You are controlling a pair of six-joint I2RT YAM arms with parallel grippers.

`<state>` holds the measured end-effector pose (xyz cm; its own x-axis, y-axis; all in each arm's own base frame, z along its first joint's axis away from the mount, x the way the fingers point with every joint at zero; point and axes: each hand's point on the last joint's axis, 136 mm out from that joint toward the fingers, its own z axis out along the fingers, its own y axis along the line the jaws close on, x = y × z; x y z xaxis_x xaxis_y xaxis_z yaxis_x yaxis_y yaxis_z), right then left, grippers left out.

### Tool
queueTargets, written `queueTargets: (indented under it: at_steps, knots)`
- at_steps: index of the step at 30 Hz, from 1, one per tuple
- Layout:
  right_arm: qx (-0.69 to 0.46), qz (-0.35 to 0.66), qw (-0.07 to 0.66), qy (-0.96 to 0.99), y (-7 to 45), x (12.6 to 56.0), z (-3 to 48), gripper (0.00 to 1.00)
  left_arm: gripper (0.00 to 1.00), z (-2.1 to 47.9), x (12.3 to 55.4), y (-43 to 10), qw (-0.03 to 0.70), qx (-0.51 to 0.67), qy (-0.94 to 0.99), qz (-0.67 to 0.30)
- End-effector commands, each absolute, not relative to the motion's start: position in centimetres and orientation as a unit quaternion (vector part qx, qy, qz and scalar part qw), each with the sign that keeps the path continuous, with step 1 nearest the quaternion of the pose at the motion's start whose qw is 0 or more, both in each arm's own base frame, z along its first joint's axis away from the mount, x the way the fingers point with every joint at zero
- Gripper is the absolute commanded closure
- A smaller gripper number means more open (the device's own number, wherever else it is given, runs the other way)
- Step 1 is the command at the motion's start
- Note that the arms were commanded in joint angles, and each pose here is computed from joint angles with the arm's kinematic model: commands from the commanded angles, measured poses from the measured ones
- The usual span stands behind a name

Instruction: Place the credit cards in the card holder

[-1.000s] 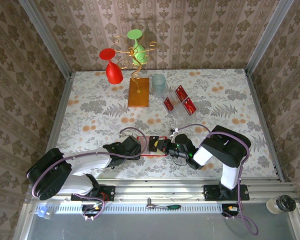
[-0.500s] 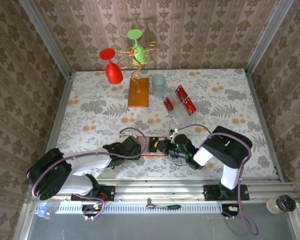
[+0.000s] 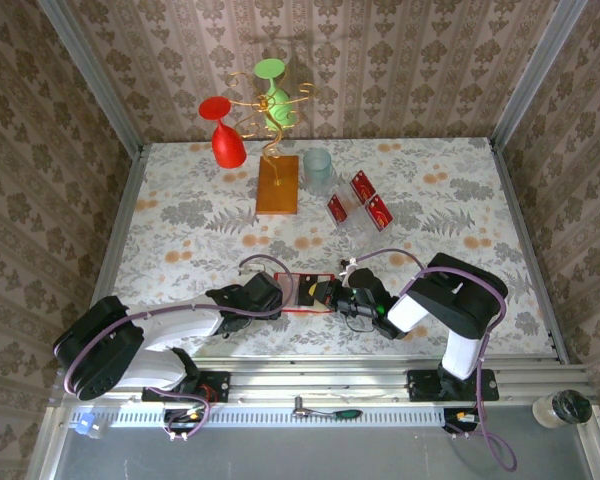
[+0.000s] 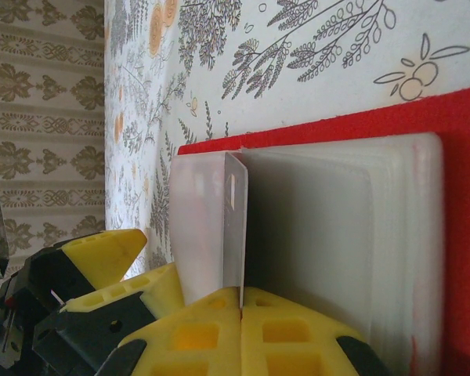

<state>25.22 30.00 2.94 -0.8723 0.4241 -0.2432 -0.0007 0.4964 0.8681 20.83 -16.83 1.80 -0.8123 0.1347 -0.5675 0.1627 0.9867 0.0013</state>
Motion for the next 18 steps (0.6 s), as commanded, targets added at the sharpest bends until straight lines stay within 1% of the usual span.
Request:
queueTargets:
  at_steps: [1,18]
  knots:
    - [0.14,0.39,0.134,0.9,27.34,21.04,-3.32,1.0,0.0,0.36,19.95,-15.92,0.277,0.083,0.957,-0.004]
    - [0.147,0.375,0.114,0.908,27.35,20.5,-3.98,1.0,0.0,0.18,19.89,-15.89,0.276,0.082,0.958,-0.004]
